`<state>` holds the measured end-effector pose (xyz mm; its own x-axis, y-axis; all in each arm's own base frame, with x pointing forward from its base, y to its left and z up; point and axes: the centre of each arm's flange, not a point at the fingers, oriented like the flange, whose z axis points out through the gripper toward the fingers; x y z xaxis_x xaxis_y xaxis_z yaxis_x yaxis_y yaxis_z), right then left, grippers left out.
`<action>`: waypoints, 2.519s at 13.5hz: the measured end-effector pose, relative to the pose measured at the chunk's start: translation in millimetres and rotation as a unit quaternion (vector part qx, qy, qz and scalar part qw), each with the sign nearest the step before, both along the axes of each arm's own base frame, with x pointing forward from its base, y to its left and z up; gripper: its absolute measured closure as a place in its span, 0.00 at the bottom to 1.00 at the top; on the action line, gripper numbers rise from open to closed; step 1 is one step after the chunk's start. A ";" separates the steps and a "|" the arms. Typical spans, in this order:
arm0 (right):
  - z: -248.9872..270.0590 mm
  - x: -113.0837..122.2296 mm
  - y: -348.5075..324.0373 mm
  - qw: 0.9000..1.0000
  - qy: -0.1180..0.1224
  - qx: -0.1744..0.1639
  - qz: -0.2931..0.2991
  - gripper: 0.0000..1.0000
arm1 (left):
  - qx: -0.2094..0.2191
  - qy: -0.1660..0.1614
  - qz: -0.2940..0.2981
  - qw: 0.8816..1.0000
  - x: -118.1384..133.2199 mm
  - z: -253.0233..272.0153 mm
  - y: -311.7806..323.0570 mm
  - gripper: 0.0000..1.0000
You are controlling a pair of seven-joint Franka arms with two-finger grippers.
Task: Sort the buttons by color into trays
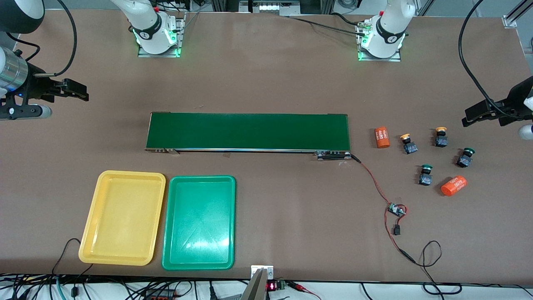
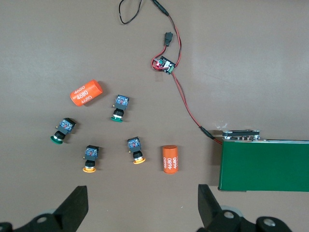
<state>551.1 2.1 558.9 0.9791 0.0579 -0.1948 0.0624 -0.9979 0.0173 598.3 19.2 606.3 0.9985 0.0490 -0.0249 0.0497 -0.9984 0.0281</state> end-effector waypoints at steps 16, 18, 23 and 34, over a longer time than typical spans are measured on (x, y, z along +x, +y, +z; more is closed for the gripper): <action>-0.6 0.1 -0.4 1.000 0.001 0.000 -0.001 0.00 | 0.006 0.136 0.051 0.989 37.3 -180.5 -0.4 0.00; -0.6 0.1 -0.5 1.000 0.001 0.000 -0.001 0.00 | 0.006 0.146 0.055 0.988 51.0 -231.1 4.5 0.00; -0.7 0.2 -0.6 1.000 0.000 0.000 -0.001 0.00 | 0.005 0.121 0.062 0.991 72.9 -304.9 20.9 0.00; -10.4 3.8 -3.8 1.000 0.009 0.000 -0.003 0.00 | -0.029 0.072 -0.181 0.980 69.1 -407.6 85.5 0.00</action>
